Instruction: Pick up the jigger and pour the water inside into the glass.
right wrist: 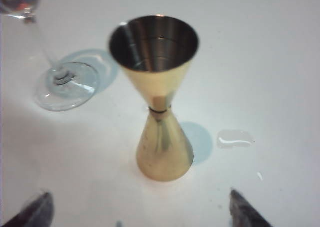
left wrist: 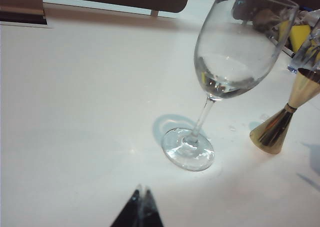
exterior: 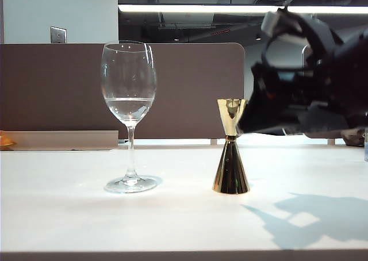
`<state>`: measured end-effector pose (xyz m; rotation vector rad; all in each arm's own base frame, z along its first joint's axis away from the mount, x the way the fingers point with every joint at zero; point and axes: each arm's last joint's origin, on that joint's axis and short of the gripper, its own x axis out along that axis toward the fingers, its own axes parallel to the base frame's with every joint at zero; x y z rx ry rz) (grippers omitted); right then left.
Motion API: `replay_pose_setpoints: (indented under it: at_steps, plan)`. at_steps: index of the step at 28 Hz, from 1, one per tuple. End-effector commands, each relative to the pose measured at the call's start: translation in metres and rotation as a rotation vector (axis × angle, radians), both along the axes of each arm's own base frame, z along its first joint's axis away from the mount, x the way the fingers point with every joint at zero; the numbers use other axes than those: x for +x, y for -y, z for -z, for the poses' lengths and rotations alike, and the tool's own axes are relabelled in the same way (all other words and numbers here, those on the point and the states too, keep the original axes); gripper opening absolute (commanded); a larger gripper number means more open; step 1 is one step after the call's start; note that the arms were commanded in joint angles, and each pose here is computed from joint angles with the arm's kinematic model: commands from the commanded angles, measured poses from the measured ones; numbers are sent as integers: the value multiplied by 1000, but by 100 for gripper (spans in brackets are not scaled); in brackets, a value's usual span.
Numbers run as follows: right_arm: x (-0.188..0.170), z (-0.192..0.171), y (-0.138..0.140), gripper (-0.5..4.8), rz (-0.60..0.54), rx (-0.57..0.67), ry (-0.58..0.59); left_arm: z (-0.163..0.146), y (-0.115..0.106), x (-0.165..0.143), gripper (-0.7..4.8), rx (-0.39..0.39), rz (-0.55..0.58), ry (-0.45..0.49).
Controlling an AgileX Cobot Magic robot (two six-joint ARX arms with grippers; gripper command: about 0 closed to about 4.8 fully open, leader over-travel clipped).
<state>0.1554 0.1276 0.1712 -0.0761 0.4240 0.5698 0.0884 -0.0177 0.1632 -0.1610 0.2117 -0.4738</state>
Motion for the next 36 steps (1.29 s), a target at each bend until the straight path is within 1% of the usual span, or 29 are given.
replay_pose_setpoints:
  at_steps: [1,5,6,9,11,13,14,18,19,20,24,26,29,30,34,36]
  plan:
    - [-5,-11,5,479,18,26,28,-2,0,0,-5,-1,0,16]
    - [-1,-16,14,479,80,44,61,-2,0,0,-5,-1,0,16]
    - [1,-17,17,471,97,48,66,-2,0,0,-5,-1,0,16]
    - [3,-19,23,406,130,55,76,-2,0,0,-5,-1,0,16]
    - [4,-22,28,352,155,64,91,-2,0,0,-5,-1,0,16]
    - [6,-26,34,288,186,75,108,-2,0,0,-5,-1,0,16]
    - [6,-27,37,249,202,80,117,-2,0,0,-5,-1,0,16]
    - [9,-34,51,44,278,97,152,-2,0,0,-5,-1,0,16]
    - [9,-35,54,12,292,101,160,-2,0,0,-5,-1,0,16]
    - [10,-36,57,-4,305,105,167,-2,0,0,-5,-1,0,16]
    - [11,-42,71,-5,342,126,192,-2,0,0,-5,-1,0,16]
    - [11,-45,83,-5,391,135,214,-2,0,0,-5,-1,0,16]
    - [9,-53,103,-4,505,142,267,-2,0,0,-5,-1,0,16]
    - [8,-54,106,-5,523,144,279,-2,0,0,-5,-1,0,16]
    - [7,-58,113,-5,558,144,316,-2,0,0,-5,-1,0,16]
    - [7,-59,113,-5,553,127,332,-2,0,0,-5,-1,0,16]
